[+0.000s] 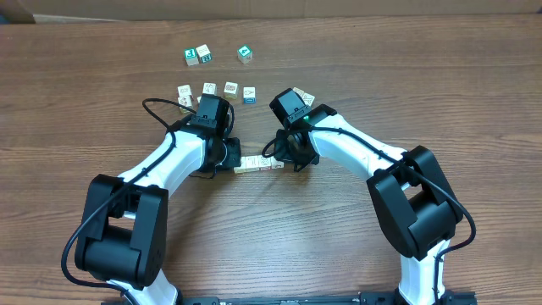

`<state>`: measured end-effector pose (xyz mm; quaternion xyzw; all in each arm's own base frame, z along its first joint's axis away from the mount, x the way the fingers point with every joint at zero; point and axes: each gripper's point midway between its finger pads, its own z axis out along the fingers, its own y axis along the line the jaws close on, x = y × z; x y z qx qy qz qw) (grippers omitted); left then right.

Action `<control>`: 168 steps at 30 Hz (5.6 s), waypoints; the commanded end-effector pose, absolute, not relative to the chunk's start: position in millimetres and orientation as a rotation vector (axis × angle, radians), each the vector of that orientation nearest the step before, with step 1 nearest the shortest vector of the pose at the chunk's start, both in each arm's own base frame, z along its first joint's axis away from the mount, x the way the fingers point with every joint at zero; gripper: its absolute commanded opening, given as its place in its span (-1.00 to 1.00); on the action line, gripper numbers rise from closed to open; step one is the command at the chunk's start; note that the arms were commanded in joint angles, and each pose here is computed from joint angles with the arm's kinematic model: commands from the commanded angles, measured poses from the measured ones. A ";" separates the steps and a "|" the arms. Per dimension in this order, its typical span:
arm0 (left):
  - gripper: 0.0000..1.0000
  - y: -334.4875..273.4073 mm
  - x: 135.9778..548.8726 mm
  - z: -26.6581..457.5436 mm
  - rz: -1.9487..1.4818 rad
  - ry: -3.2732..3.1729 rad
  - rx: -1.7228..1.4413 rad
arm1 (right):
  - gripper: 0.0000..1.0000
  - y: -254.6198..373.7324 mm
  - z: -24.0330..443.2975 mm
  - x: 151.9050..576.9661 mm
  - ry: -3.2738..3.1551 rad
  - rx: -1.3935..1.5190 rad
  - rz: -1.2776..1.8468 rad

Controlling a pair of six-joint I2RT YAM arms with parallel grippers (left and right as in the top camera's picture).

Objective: Form a horizontal line

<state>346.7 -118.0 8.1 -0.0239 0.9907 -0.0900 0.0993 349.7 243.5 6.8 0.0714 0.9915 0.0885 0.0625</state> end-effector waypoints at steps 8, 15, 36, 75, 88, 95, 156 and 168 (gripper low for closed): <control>-0.91 -126.7 348.6 11.6 -0.304 2.906 -0.055 | -0.80 242.2 -0.7 343.1 3.025 0.234 0.247; -0.91 -126.3 348.8 11.6 -0.301 2.905 -0.055 | -0.80 244.6 -0.7 340.5 3.038 0.232 0.266; -0.92 -125.4 348.1 11.2 -0.294 2.908 -0.057 | -0.79 231.3 -1.3 347.9 3.019 0.268 0.214; -0.92 -95.3 350.9 8.9 -0.222 2.915 -0.276 | -0.70 203.3 -2.9 353.6 3.031 0.367 0.154; -0.92 -93.7 351.3 8.9 -0.223 2.914 -0.284 | 1.00 203.3 -2.9 353.6 3.031 0.366 0.154; -0.91 -65.6 352.4 9.6 -0.202 2.920 -0.410 | 1.00 203.3 -2.9 353.6 3.031 0.366 0.154; 0.99 -27.7 338.3 94.1 -0.160 2.738 -0.406 | 1.00 206.5 -2.3 356.4 3.022 0.364 0.178; 0.99 -54.5 354.5 112.3 -0.435 2.240 -0.233 | 1.00 207.4 -2.0 357.9 3.016 0.363 0.185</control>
